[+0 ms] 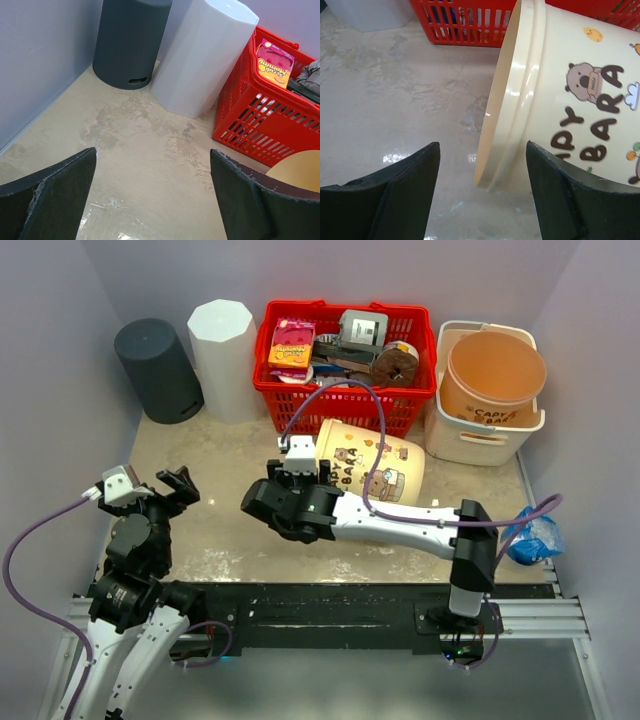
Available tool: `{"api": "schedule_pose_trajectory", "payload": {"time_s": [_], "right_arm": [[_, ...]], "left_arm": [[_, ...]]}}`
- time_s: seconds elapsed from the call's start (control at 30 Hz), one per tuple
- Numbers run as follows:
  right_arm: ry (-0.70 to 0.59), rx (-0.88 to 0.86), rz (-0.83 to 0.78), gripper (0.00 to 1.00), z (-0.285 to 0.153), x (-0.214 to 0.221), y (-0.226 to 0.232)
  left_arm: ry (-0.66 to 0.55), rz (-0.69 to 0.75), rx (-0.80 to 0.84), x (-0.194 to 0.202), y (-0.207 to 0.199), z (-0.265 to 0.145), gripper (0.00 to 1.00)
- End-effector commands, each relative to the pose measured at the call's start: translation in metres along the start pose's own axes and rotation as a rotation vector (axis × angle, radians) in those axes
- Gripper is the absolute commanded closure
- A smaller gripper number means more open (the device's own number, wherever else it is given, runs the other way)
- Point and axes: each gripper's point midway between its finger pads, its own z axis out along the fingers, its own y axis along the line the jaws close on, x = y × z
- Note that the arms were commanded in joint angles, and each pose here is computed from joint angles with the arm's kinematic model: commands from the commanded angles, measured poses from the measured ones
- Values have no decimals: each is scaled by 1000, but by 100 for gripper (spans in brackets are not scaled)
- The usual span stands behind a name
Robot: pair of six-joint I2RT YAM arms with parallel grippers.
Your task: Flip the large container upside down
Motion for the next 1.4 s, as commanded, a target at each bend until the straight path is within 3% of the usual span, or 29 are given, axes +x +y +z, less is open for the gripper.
{"api": "schedule_pose_trajectory", "payload": {"time_s": [0.0, 0.23, 0.43, 0.9, 1.37], "right_arm": [[11, 119, 99, 29, 19, -2, -8], [3, 161, 95, 41, 28, 4, -7], [-3, 236, 136, 38, 41, 0, -32], [-43, 244, 241, 30, 55, -28, -16], [-56, 394, 287, 41, 83, -16, -43]], "left_arm": [[-24, -6, 12, -5, -4, 4, 0], [-24, 0, 26, -5, -7, 4, 0], [-19, 6, 42, -4, -10, 5, 0], [-11, 16, 62, -2, -14, 6, 0], [-10, 22, 81, -1, -18, 6, 1]]}}
